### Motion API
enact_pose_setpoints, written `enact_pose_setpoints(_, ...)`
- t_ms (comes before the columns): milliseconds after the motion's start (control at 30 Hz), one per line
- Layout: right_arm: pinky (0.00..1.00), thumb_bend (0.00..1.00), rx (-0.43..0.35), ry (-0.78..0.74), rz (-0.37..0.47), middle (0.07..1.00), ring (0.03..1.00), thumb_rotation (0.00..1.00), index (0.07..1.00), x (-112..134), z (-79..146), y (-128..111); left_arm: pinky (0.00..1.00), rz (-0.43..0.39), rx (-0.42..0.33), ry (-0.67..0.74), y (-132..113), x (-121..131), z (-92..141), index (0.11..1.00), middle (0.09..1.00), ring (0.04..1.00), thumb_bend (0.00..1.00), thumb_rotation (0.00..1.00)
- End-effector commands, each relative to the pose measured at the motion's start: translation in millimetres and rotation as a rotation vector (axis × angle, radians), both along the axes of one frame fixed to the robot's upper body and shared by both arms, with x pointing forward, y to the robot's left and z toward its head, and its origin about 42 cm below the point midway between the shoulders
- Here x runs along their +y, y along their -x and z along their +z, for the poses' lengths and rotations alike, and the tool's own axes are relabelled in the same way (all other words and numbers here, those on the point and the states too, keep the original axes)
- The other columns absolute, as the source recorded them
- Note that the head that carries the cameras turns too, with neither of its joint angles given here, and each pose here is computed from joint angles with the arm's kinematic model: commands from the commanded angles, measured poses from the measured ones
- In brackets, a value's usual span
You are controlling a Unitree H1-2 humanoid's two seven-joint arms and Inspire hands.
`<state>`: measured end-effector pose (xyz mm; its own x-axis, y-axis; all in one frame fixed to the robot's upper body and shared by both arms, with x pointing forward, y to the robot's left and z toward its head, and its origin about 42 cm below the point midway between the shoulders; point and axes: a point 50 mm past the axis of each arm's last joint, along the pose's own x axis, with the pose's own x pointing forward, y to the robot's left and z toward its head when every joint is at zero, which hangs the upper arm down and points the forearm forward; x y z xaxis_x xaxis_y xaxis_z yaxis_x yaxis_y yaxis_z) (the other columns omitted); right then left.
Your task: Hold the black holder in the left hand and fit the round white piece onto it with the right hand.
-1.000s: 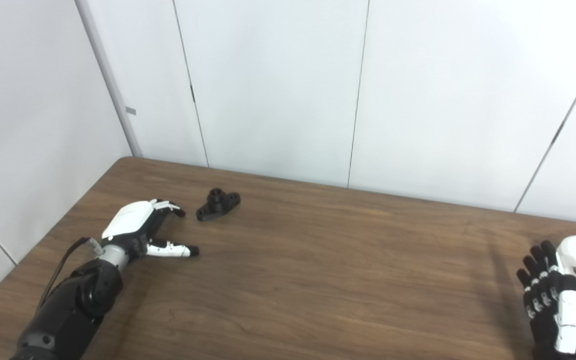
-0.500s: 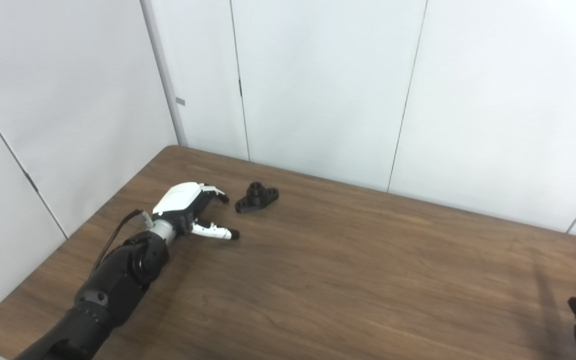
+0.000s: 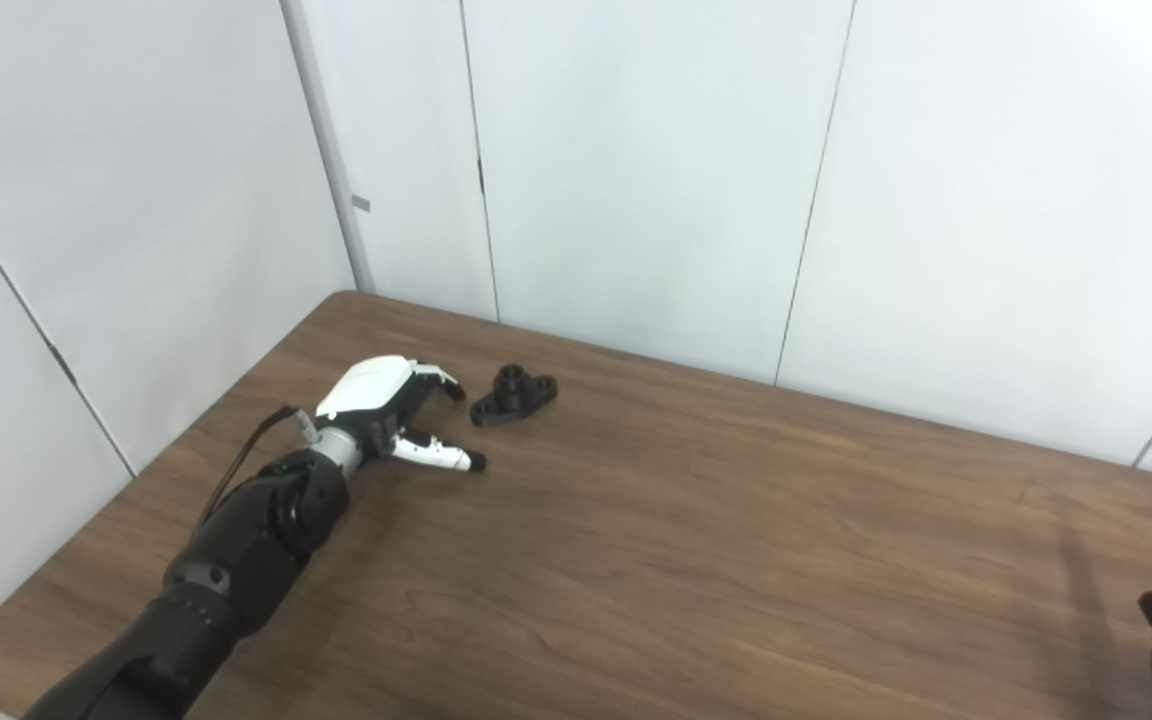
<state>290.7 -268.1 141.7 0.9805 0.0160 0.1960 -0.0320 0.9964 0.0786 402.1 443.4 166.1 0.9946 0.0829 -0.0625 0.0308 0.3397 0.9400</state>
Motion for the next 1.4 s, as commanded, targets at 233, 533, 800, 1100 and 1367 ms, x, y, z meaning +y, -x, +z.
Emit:
enact_pose_setpoints(233,1.0,0.49,-0.065,0.002,0.019,1.0,1.0,1.0,1.0,5,18,1,1.0,-0.005,-0.013,-0.023,-21,-2,17,0.764,0.892,0.95,0.94,0.48)
enact_pose_setpoints(533,1.0,0.45,-0.072,-0.004,0.025,1.0,1.0,1.0,1.0,8,19,6,1.0,-0.012,-0.008,0.007,-38,-13,16,0.756,0.885,0.942,0.93,0.44)
enact_pose_setpoints(800,1.0,0.43,-0.069,-0.003,0.025,1.0,1.0,1.0,1.0,13,24,11,1.0,-0.04,-0.01,0.011,-53,-21,15,0.748,0.881,0.936,0.95,0.46)
enact_pose_setpoints(1100,1.0,0.43,-0.07,-0.013,0.024,1.0,1.0,1.0,1.0,18,24,10,1.0,-0.058,0.001,-0.013,-58,-32,11,0.799,0.928,0.978,0.99,0.42)
enact_pose_setpoints(1367,1.0,0.44,-0.075,-0.012,0.022,1.0,1.0,1.0,1.0,17,26,6,1.0,-0.057,-0.009,-0.017,-58,-32,14,0.862,0.972,1.0,1.0,0.36)
